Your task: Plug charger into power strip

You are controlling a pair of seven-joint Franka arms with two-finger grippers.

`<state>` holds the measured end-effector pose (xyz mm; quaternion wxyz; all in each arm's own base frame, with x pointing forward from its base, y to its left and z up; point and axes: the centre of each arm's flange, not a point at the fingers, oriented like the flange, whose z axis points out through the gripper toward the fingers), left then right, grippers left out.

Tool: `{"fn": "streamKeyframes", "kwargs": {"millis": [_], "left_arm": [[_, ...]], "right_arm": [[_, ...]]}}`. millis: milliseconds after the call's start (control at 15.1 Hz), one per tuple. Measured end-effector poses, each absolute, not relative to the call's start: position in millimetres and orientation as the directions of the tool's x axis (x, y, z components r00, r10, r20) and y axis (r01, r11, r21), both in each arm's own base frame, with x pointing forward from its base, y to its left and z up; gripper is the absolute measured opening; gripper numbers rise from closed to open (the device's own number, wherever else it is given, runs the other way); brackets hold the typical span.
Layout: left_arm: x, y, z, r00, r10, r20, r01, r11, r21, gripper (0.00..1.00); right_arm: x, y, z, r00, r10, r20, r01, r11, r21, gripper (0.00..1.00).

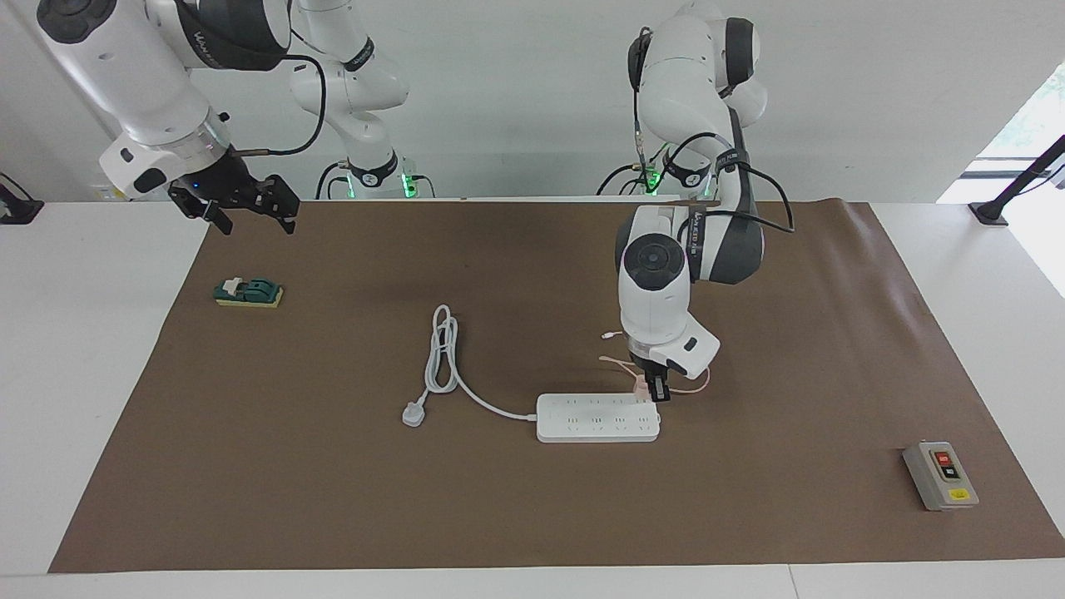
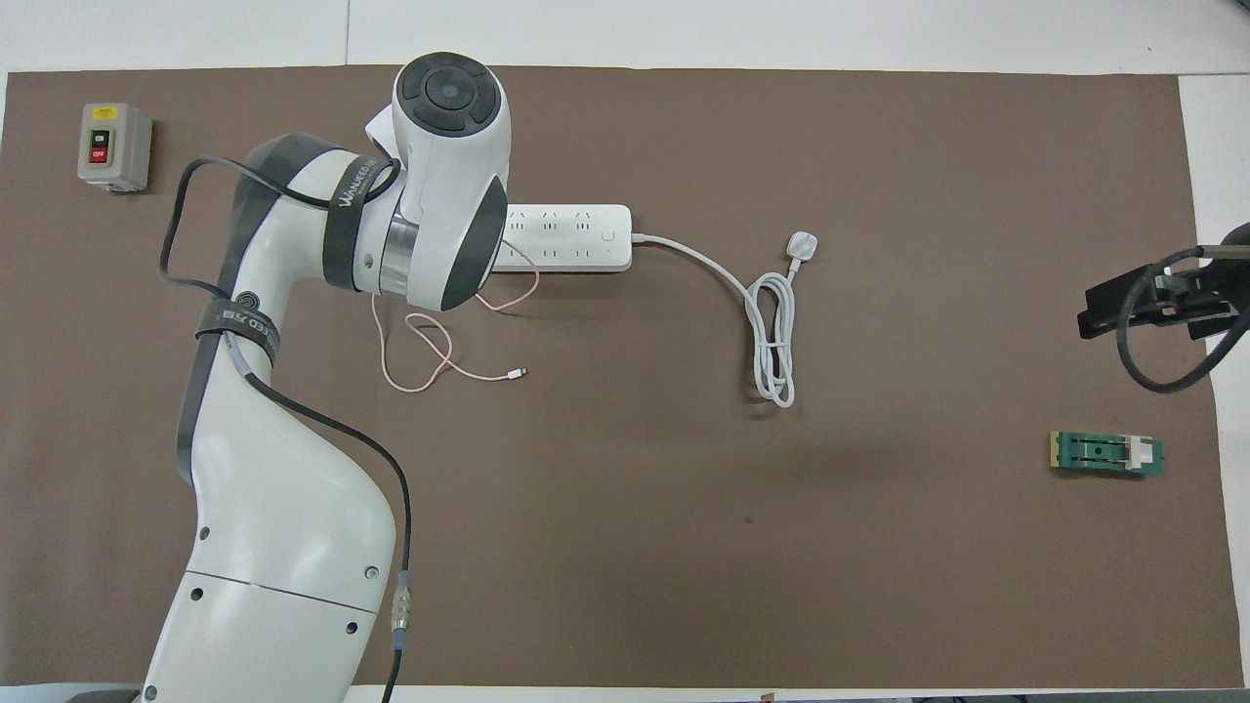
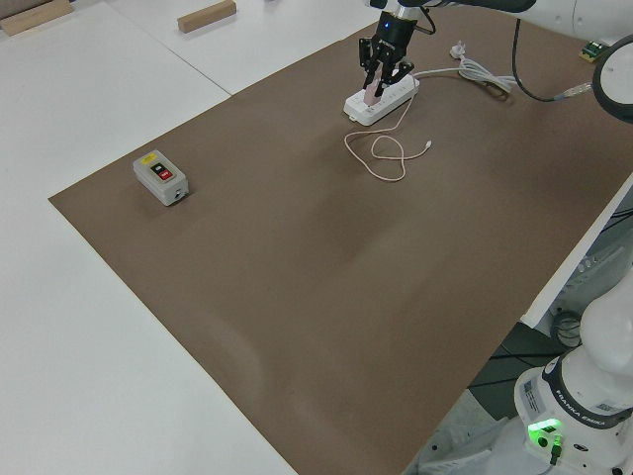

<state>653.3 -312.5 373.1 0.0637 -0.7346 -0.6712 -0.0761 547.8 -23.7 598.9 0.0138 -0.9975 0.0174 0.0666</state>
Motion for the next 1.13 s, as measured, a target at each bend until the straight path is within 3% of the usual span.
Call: {"fn": "streamKeyframes", "kwargs": {"millis": [1127], "left_arm": [[654.9,-312.5,361.5,0.099,0.974,0.204,0.995,-0.103,0.008,0.31]], "right_arm": [[547.8,-23.7,598.9,0.991,-0.033,-0.133,-0.037,-0.999,-0.025,1.0]]}}
